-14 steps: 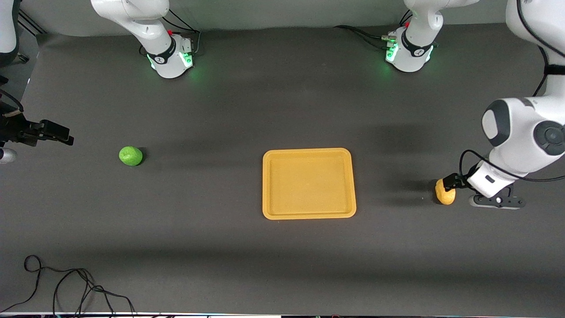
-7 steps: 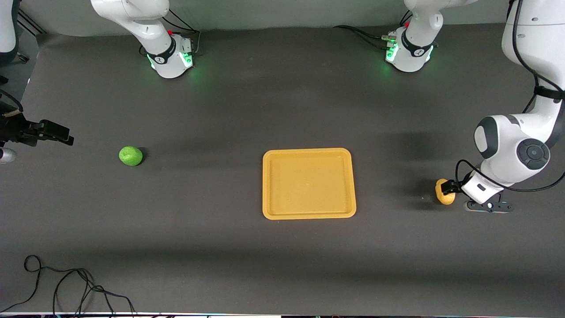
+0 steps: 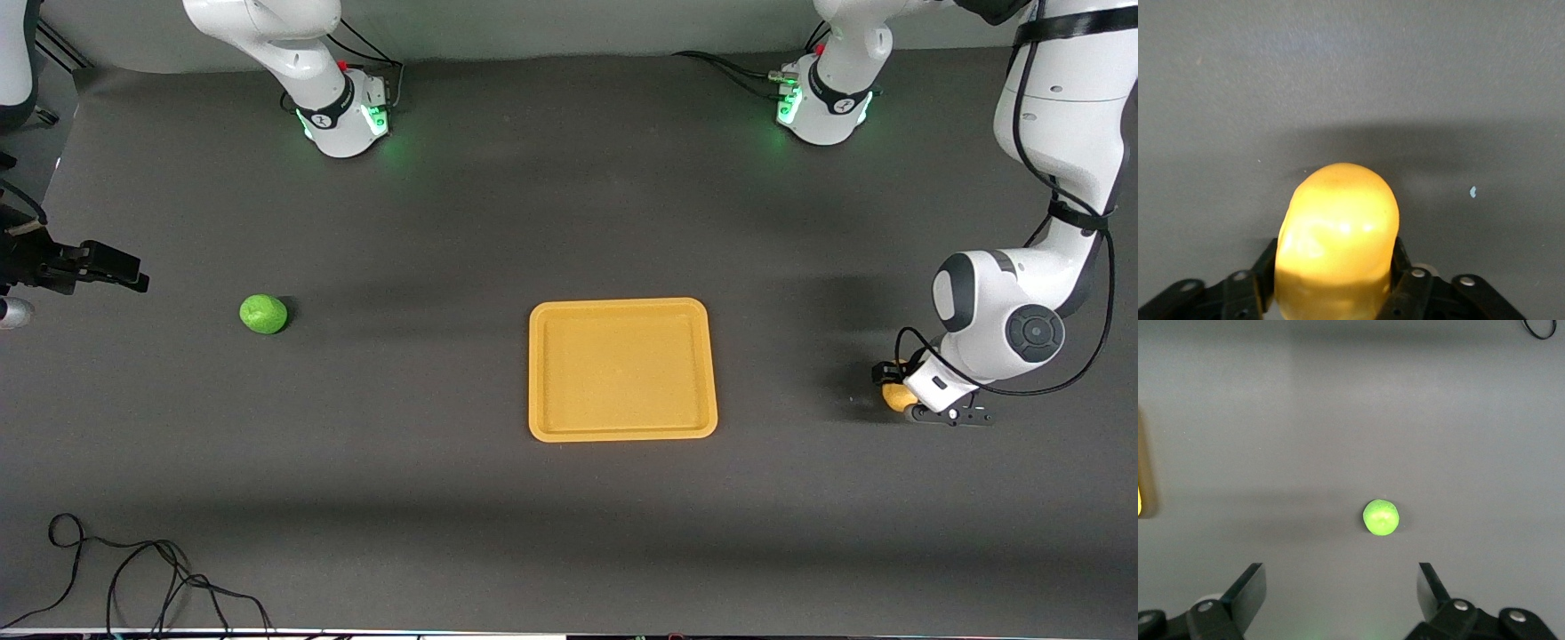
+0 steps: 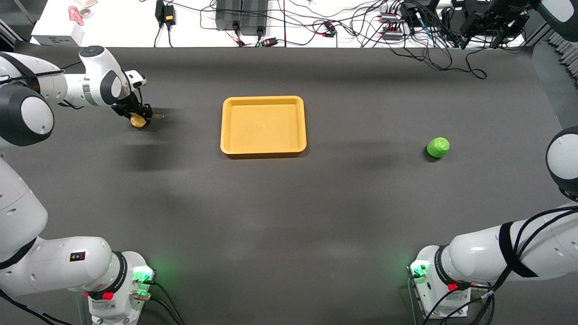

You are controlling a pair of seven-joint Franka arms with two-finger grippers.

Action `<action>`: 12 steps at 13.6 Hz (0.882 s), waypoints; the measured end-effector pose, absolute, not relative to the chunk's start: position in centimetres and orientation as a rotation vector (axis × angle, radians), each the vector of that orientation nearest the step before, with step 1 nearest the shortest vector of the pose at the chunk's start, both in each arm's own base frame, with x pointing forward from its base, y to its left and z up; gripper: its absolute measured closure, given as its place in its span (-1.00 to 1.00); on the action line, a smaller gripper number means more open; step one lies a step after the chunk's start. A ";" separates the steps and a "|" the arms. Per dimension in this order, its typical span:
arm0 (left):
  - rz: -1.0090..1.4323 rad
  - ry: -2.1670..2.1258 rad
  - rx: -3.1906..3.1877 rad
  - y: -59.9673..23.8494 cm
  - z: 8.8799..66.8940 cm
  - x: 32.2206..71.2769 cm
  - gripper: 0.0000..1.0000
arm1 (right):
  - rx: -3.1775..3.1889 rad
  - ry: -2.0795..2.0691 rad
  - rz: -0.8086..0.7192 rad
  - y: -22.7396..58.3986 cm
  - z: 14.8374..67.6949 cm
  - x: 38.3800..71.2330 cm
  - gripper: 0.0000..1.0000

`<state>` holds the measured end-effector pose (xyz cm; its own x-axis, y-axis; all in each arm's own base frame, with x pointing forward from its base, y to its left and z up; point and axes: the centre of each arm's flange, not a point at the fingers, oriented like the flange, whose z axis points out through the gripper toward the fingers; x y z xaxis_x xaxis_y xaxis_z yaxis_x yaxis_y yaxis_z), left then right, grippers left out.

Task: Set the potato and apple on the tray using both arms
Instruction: 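Carry the potato with the left gripper over the tray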

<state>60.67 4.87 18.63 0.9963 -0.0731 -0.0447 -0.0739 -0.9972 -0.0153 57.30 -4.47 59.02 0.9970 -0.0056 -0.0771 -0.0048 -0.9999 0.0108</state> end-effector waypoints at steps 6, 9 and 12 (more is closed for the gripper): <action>0.035 -0.059 -3.125 -5.6 27.8 62.8 -0.22 | 3.130 0.059 -0.123 -5.2 59.0 57.2 -1.00; 0.018 -0.146 -3.119 -17.3 30.7 61.8 -0.22 | 3.129 0.132 -0.124 -5.0 59.0 57.2 -1.00; 0.000 -0.217 -3.129 -25.0 30.3 59.8 -0.22 | 3.129 0.147 -0.126 -4.9 58.9 57.2 -1.00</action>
<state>59.85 -24.96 30.25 0.9904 0.1383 0.0004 0.1383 -0.9904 -0.0052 57.21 -4.93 58.91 0.9924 0.0936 -0.0805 0.0941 -0.9956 0.0030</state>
